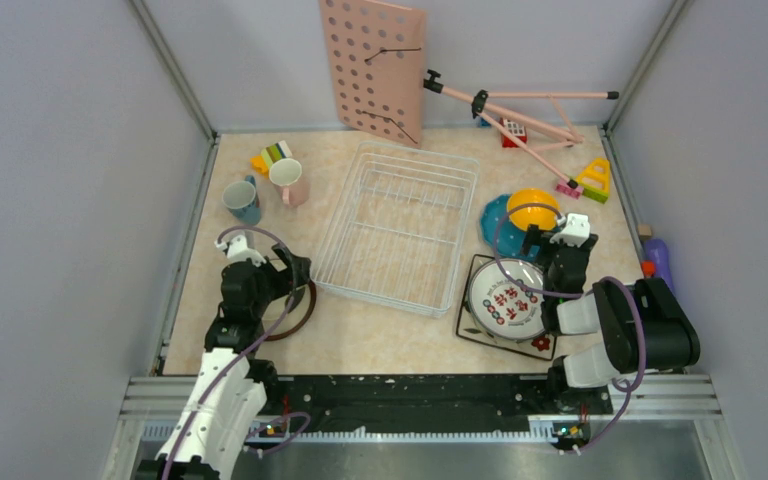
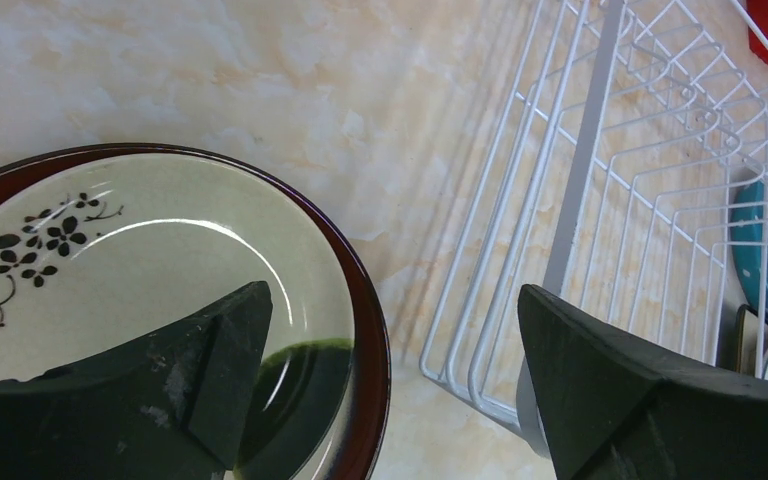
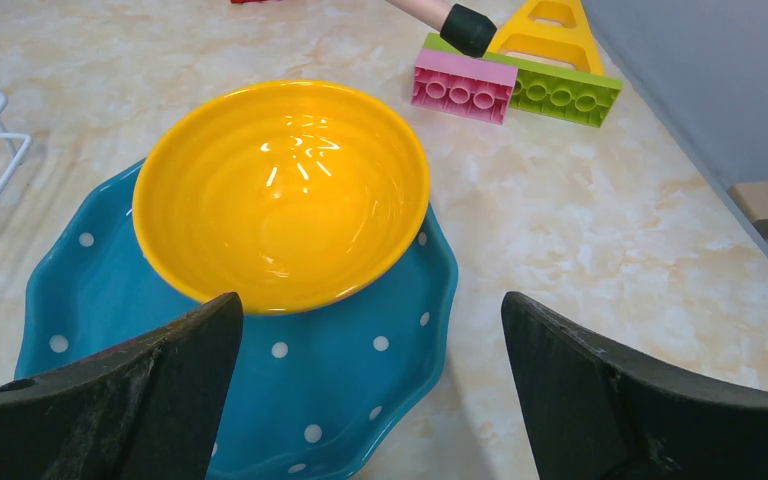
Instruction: Load the mixed dishes into the dish rack
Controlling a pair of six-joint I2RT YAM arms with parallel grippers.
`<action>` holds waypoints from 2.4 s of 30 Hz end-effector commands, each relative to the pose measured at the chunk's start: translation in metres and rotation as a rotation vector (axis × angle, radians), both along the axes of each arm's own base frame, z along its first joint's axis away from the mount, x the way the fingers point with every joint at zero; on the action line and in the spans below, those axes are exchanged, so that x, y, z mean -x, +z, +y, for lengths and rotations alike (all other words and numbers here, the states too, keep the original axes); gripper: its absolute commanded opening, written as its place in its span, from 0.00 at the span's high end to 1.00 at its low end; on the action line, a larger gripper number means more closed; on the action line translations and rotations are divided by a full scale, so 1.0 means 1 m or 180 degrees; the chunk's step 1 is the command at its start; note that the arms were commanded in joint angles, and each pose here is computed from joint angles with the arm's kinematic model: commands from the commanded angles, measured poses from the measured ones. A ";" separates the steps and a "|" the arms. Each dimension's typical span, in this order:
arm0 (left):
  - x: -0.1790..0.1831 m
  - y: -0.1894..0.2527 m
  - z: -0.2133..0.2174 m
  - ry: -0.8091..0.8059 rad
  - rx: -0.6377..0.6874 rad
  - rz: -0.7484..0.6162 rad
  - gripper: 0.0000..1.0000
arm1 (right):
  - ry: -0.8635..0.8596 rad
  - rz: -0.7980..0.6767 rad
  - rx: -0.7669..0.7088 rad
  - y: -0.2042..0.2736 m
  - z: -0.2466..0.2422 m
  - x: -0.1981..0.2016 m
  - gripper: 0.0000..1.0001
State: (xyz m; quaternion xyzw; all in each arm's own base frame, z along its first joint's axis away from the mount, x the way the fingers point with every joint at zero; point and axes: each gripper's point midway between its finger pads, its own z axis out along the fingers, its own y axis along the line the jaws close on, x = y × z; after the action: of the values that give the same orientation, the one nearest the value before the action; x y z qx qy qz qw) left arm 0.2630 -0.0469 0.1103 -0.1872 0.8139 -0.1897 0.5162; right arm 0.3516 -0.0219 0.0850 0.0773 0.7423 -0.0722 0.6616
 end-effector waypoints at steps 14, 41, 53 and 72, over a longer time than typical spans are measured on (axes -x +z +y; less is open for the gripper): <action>-0.006 0.063 -0.038 -0.0523 0.0459 -0.0430 0.02 | -0.0025 -0.0240 -0.0034 0.021 -0.001 -0.009 0.01; 0.008 0.137 -0.031 -0.0517 0.0245 -0.0380 0.02 | -0.0319 -0.0190 -0.0111 0.071 -0.016 0.012 0.01; 0.004 0.141 -0.035 -0.0616 0.0222 -0.0343 0.02 | -0.0777 -0.0043 -0.1402 0.116 -0.014 0.063 0.01; 0.007 0.135 -0.041 -0.0805 0.0163 -0.0232 0.02 | -0.0848 0.0709 -0.2700 0.057 0.026 0.000 0.22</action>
State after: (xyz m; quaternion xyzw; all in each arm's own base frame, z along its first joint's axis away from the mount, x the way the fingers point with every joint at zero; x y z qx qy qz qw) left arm 0.2545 -0.0836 0.2234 -0.1151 0.8163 -0.2723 0.4962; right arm 0.3346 0.0075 0.1320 0.3879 0.7905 0.1113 0.4607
